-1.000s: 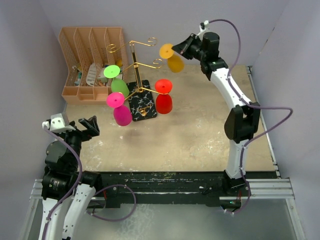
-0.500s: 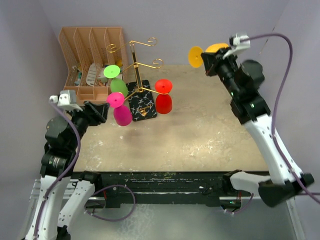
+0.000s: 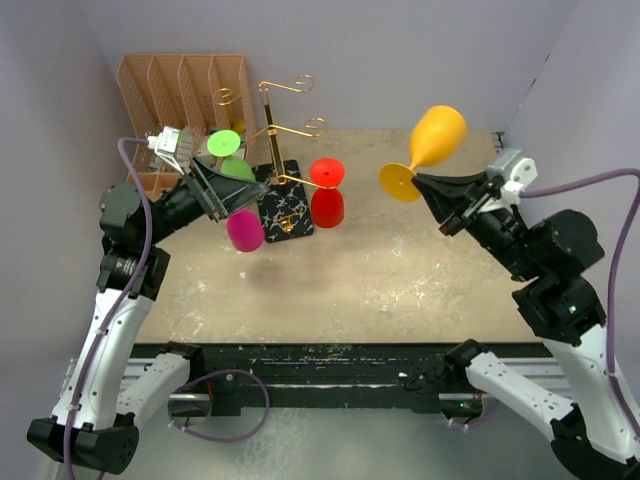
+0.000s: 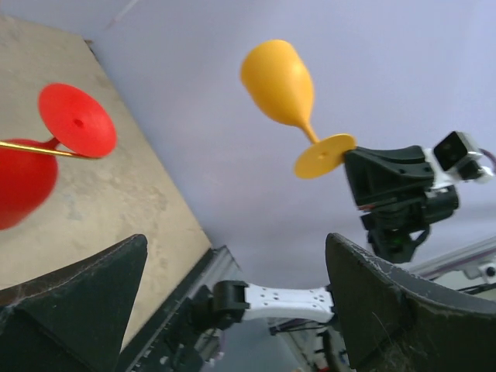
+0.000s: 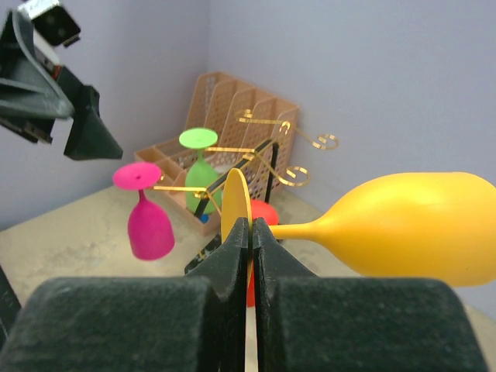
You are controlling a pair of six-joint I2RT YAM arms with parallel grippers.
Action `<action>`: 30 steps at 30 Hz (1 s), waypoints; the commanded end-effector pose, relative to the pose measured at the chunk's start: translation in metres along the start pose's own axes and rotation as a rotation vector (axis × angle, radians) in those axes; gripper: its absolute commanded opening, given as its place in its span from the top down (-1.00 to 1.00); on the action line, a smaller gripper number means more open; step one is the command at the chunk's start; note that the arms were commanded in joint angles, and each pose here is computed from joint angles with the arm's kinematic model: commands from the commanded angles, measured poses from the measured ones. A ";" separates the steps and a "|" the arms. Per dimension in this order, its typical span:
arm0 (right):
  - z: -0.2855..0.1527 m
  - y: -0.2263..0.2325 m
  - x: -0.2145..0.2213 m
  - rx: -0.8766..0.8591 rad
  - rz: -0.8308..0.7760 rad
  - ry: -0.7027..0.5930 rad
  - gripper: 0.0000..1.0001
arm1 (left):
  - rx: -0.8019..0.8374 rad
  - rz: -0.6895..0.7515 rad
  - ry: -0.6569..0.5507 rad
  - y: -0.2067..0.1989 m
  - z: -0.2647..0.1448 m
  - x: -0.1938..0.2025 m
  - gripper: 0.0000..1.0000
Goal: Take the wine glass off the wine glass rack
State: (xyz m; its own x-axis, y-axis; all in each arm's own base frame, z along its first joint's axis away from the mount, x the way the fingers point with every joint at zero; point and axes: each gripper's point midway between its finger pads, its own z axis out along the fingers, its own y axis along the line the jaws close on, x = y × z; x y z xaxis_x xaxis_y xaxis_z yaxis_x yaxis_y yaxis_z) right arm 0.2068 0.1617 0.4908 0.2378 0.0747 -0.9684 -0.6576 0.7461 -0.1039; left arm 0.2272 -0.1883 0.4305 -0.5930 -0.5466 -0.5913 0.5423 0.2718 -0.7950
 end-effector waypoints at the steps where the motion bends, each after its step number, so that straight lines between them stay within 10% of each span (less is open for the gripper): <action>1: 0.020 0.007 0.034 -0.040 0.004 0.089 1.00 | 0.129 -0.146 0.058 -0.044 -0.004 0.000 -0.99; 30: 0.092 0.117 0.056 0.119 -0.634 0.089 1.00 | -0.023 -0.364 0.118 -0.015 -0.004 0.017 -0.68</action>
State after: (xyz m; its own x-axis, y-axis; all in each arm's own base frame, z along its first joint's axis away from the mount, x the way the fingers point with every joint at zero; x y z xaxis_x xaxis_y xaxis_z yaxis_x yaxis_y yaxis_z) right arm 0.2086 0.3173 0.4261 0.4289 -0.4228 -0.7983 -0.4715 0.6490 -0.5971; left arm 0.2151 -0.1983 0.4272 -0.7981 -0.5189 -0.3063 0.2865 0.1204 -0.9505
